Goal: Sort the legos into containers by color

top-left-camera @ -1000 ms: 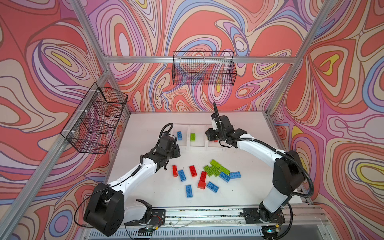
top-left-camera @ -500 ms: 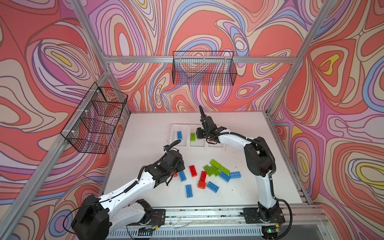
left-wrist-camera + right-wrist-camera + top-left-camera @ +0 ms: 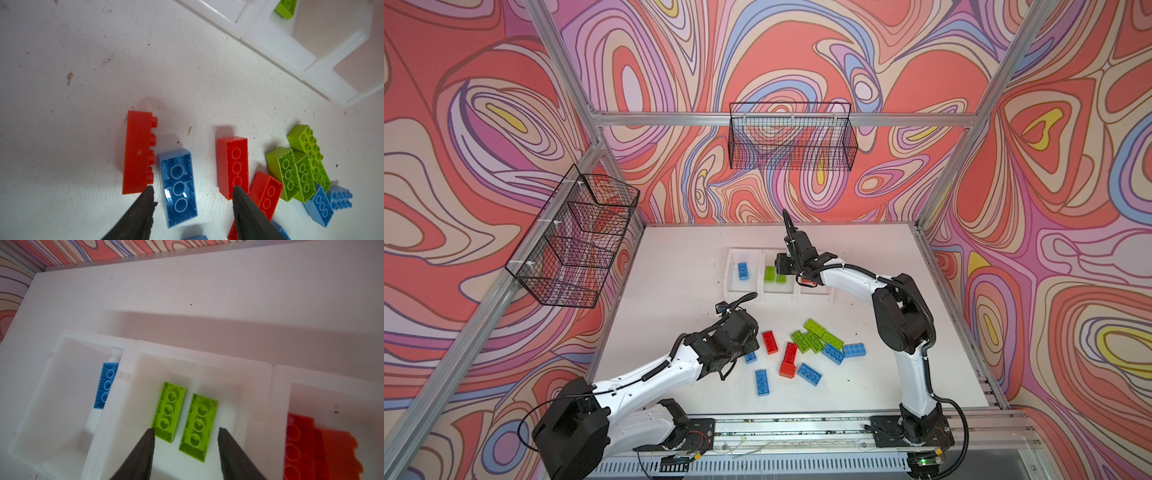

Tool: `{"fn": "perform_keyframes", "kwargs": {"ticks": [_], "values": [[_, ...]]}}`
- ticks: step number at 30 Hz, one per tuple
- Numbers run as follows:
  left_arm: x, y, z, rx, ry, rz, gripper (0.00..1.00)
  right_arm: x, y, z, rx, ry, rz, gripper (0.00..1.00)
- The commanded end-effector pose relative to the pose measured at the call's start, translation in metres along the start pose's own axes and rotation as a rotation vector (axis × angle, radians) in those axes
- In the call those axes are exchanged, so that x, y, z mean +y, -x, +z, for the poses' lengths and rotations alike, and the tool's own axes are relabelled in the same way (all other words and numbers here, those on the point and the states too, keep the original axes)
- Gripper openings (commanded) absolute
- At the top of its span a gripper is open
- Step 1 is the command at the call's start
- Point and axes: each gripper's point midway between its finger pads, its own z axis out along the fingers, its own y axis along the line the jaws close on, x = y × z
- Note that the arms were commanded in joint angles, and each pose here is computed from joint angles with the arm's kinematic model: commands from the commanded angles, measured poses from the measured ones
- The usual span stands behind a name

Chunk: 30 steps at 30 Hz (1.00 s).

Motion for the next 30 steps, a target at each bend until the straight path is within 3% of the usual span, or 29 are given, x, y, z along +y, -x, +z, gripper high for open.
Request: {"fn": "perform_keyframes", "kwargs": {"ticks": [1, 10, 22, 26, 30], "values": [[0.014, -0.009, 0.006, 0.012, 0.059, -0.021, 0.63, 0.005, 0.033, -0.037, -0.108, -0.003, -0.023, 0.53], [0.014, -0.020, 0.019, 0.055, 0.077, -0.014, 0.64, -0.017, 0.036, -0.078, -0.166, -0.012, -0.013, 0.52], [0.014, -0.029, 0.035, 0.095, 0.103, 0.002, 0.62, -0.039, 0.031, -0.090, -0.174, -0.041, 0.014, 0.52], [0.013, -0.029, 0.039, 0.096, 0.111, 0.024, 0.58, -0.040, 0.027, -0.089, -0.166, -0.036, 0.021, 0.52], [0.011, -0.030, 0.042, 0.104, 0.105, 0.046, 0.47, -0.044, 0.022, -0.086, -0.156, -0.047, 0.024, 0.51]]}}
